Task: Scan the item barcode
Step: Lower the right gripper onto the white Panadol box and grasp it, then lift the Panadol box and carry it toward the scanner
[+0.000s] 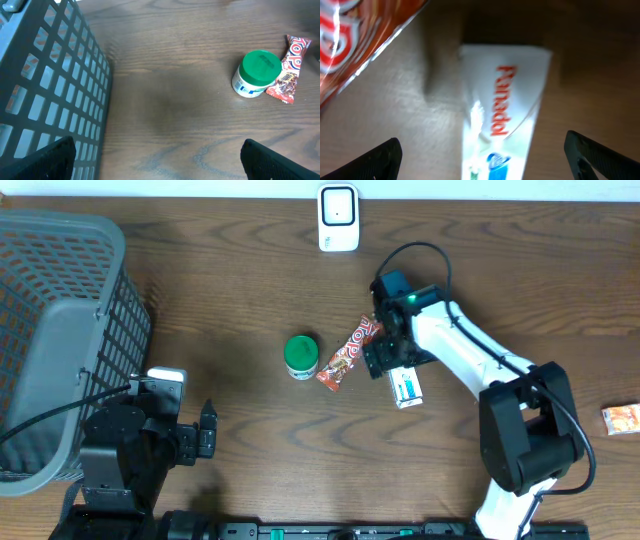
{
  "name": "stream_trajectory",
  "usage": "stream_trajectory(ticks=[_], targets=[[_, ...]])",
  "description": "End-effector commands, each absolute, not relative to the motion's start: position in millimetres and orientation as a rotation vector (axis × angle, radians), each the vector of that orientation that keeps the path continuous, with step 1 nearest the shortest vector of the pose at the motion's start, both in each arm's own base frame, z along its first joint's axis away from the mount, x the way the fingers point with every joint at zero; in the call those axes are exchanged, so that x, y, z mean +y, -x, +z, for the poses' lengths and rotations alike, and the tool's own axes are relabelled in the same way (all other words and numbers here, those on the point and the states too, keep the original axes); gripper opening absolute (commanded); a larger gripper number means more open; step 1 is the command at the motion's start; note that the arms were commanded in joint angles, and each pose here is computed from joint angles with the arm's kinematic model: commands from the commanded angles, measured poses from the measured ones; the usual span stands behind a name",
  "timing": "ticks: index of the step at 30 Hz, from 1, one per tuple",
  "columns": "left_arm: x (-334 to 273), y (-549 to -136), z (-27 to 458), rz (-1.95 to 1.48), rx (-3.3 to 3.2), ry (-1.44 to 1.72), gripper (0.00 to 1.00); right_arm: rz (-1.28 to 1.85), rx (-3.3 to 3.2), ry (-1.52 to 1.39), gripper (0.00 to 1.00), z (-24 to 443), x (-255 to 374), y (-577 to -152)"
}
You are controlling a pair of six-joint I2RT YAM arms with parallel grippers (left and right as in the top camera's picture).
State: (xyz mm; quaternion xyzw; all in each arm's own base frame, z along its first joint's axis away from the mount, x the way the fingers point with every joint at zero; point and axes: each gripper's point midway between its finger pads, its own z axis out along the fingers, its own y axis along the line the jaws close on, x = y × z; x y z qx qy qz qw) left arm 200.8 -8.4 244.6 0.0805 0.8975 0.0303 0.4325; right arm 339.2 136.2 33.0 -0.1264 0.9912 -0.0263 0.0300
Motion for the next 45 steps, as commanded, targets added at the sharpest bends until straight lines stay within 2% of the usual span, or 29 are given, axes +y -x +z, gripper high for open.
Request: stream_trajectory(ticks=[1, 10, 15, 21, 23, 27, 30, 37, 45], targets=[[-9.9, -199.9, 249.7, 0.072, 2.219, -0.216, 0.99, 0.003, 3.047, 0.327, 0.99, 30.4, 135.0, -350.2], [-9.9, -199.9, 249.7, 0.072, 2.219, -0.216, 0.99, 0.061, 3.102, 0.33, 0.97, 9.0, 135.8, -345.2], [-9.9, -199.9, 249.7, 0.072, 2.219, -0.216, 0.99, 0.047, 3.136, 0.332, 0.87, -2.9, 131.7, -334.7], [-9.9, -199.9, 249.7, 0.072, 2.219, -0.216, 0.99, 0.026, 3.159, 0.322, 0.82, -18.0, 123.1, -323.1], [-9.9, -199.9, 249.7, 0.072, 2.219, -0.216, 0.99, 0.024, 3.164, 0.317, 0.77, -21.8, 121.0, -320.4], [-9.9, -199.9, 249.7, 0.072, 2.219, -0.216, 0.99, 0.042, 3.155, 0.314, 0.57, -22.9, 122.8, -322.1], [-9.9, -199.9, 249.7, 0.072, 2.219, -0.216, 0.99, 0.117, 3.16, 0.313, 0.47, -22.3, 130.7, -320.7], [-9.9, -199.9, 249.7, 0.072, 2.219, -0.216, 0.99, 0.346, 3.199, 0.327, 0.44, -13.2, 151.0, -310.3], [-9.9, -199.9, 249.7, 0.072, 2.219, -0.216, 0.99, 0.728, 3.236, 0.488, 0.4, 25.3, 178.6, -289.5]])
